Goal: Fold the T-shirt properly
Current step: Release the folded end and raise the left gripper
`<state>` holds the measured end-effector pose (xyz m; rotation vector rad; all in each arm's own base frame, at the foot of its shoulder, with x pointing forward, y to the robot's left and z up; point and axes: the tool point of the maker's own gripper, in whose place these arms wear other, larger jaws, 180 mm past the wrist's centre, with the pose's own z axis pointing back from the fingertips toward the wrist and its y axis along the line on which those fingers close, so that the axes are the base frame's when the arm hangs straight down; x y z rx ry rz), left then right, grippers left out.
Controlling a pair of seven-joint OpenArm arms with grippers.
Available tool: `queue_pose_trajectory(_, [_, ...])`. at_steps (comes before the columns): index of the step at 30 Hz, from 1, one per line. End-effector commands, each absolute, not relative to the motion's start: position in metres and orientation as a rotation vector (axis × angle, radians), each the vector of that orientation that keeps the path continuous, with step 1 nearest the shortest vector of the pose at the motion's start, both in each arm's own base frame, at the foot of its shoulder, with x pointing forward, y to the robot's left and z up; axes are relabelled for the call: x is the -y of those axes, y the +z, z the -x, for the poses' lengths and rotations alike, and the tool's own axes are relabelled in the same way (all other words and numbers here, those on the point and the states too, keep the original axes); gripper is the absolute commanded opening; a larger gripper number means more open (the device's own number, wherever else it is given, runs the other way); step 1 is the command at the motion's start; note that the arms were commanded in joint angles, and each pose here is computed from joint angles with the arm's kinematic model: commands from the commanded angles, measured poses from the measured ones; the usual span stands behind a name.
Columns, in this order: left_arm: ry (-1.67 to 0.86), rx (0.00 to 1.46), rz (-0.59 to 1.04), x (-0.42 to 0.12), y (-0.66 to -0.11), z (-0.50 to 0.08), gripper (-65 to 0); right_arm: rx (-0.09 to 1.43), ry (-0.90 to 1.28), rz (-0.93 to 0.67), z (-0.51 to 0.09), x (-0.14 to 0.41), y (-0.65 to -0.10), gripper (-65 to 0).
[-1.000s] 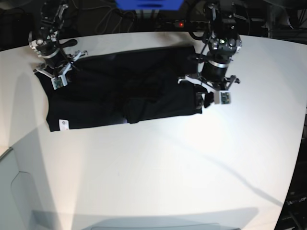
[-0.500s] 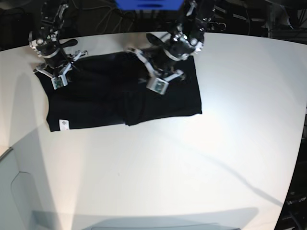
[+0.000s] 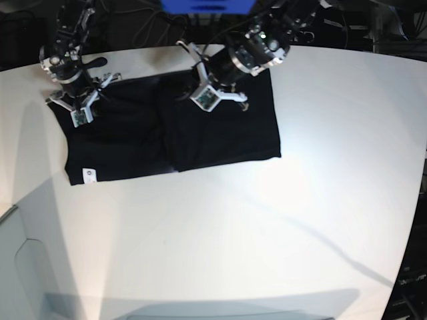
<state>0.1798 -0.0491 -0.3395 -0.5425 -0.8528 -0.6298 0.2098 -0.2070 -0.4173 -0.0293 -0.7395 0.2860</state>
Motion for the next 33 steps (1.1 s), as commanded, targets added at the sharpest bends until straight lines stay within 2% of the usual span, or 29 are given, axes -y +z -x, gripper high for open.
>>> queue_pose_trajectory(1, [-0.596,0.899,0.550,0.044,-0.327,-0.186,-65.0,0.773,0.286,0.056,-0.215,0.215,-0.406,-64.0])
queue_pose_trajectory(8, [-0.290,0.961,0.502,-0.039,-0.325,-0.213,-65.0,0.924,0.173,0.184,-0.241,0.253,-0.353,-48.3])
queue_pose_trajectory(11, [-0.193,0.974,0.464,-0.075,-0.323,-0.222,-65.0,0.954,0.138,0.215,-0.250,0.265,-0.343,-45.1])
queue_pose_trajectory(18, [-0.029,1.025,0.354,-0.148,-0.312,-0.235,-65.0,0.816,0.105,0.246,-0.260,0.288,-0.353,-37.9])
queue_pose_trajectory(25, [0.006,1.033,0.306,-0.168,-0.311,-0.233,-65.0,0.767,0.093,0.236,-0.270,0.294,-0.359,-35.9])
queue_pose_trajectory(33, [0.008,1.019,0.305,-0.168,-0.314,-0.229,-65.0,0.850,0.066,0.140,-0.280,0.278,-0.351,-34.5])
